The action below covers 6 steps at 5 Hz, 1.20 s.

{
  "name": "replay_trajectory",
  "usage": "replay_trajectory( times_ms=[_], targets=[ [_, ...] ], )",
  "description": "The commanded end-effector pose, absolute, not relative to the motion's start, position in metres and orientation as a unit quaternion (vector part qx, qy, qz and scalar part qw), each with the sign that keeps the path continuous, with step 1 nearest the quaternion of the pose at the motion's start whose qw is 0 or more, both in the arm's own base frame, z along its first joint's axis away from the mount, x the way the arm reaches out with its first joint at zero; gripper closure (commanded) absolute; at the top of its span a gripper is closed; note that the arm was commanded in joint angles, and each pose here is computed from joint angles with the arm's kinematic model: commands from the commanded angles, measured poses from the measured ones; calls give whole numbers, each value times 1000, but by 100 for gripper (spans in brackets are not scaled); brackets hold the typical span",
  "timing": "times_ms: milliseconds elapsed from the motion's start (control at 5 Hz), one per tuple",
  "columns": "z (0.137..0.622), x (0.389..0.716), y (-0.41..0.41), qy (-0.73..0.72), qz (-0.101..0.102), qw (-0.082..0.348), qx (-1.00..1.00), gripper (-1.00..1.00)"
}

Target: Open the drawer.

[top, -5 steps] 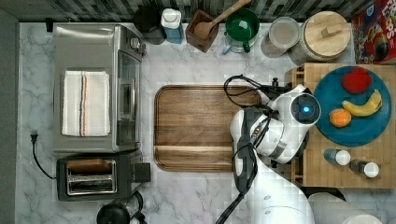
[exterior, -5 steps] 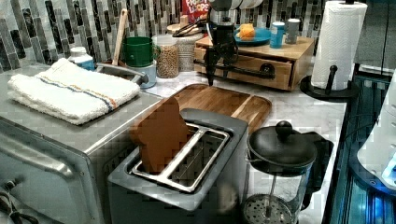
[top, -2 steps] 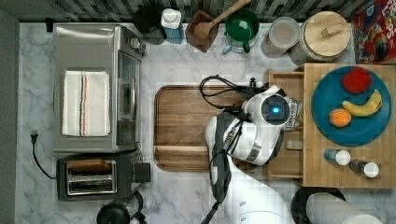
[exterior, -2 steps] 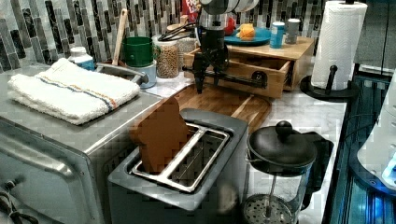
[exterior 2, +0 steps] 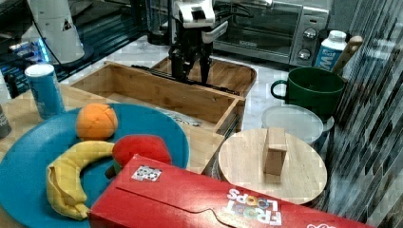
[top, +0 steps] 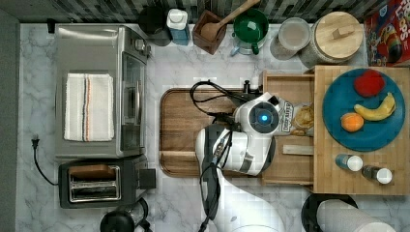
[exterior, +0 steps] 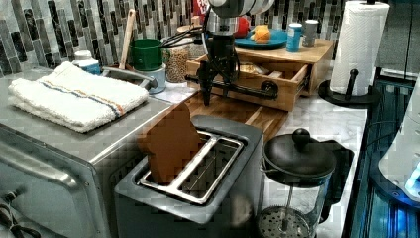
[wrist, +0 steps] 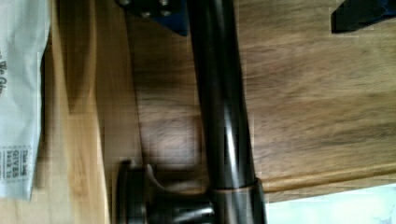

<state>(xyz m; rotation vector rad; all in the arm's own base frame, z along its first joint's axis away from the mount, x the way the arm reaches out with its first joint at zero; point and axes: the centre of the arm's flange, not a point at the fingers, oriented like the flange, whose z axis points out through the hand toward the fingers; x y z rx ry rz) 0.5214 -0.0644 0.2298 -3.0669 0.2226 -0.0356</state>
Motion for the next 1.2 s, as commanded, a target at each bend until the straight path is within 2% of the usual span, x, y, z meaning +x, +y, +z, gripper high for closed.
replay_trajectory(
  times_ms=[200,600,800,1200],
  targets=[
    [246,519,59,72,-27,56,-995,-100],
    [251,526,81,94,-30,66,-993,-100],
    [257,532,78,92,-19,84,-992,-100],
    [257,532,78,92,-19,84,-992,-100]
  ],
)
